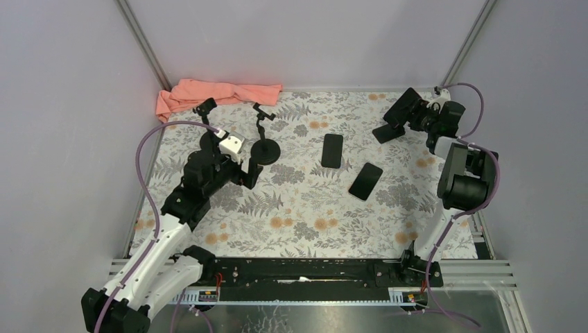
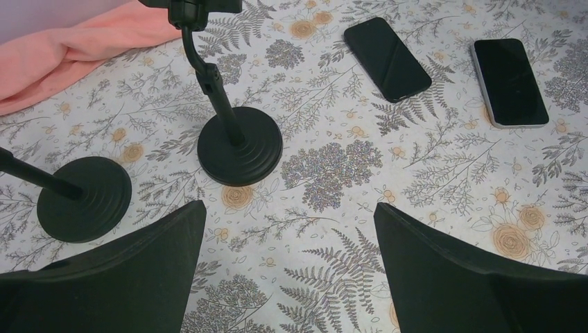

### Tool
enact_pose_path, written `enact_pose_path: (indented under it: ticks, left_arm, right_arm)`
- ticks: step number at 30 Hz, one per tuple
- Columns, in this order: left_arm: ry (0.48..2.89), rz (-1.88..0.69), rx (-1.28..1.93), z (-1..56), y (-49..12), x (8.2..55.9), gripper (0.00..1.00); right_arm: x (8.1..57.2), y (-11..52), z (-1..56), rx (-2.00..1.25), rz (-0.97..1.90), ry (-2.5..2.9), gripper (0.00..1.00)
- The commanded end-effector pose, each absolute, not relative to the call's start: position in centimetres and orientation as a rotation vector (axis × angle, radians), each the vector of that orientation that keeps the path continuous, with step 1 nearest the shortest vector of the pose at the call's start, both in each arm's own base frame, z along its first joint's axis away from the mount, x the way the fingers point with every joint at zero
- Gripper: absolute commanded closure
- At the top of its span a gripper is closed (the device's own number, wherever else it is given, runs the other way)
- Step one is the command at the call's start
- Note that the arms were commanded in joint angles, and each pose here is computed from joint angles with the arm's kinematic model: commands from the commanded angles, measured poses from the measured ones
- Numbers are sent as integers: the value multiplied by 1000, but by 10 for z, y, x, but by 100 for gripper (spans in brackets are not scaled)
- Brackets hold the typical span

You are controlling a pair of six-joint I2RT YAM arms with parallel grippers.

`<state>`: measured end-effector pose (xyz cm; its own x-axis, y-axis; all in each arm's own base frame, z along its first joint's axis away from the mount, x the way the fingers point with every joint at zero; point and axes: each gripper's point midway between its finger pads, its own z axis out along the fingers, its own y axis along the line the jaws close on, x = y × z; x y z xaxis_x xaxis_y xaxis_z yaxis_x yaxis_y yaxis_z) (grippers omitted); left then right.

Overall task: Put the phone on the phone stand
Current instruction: Place the phone stand with the phone at the center of the board, then adjust the phone at the phone stand.

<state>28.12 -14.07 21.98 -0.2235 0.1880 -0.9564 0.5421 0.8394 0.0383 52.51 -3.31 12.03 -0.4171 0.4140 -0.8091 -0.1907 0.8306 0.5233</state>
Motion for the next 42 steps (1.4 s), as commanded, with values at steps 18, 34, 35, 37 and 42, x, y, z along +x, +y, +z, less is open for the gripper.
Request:
enact_pose_path:
  ticks: [18, 34, 35, 37, 42]
  left_arm:
    - [1737, -376, 517, 233, -137, 279, 1]
    - [1740, -358, 525, 233, -135, 278, 1]
    - [1741, -358, 526, 232, -135, 278, 1]
    - [1741, -359, 530, 232, -135, 278, 1]
    - [1749, -362, 538, 230, -136, 278, 1]
  right_arm:
    - [418, -26, 176, 87, 552, 1941, 13]
    - [501, -78, 207, 154, 614, 1857, 28]
    - [507, -80, 206, 156, 617, 1860, 29]
    - [516, -83, 206, 150, 620, 1859, 31]
    - [530, -87, 194, 154, 651, 1879, 36]
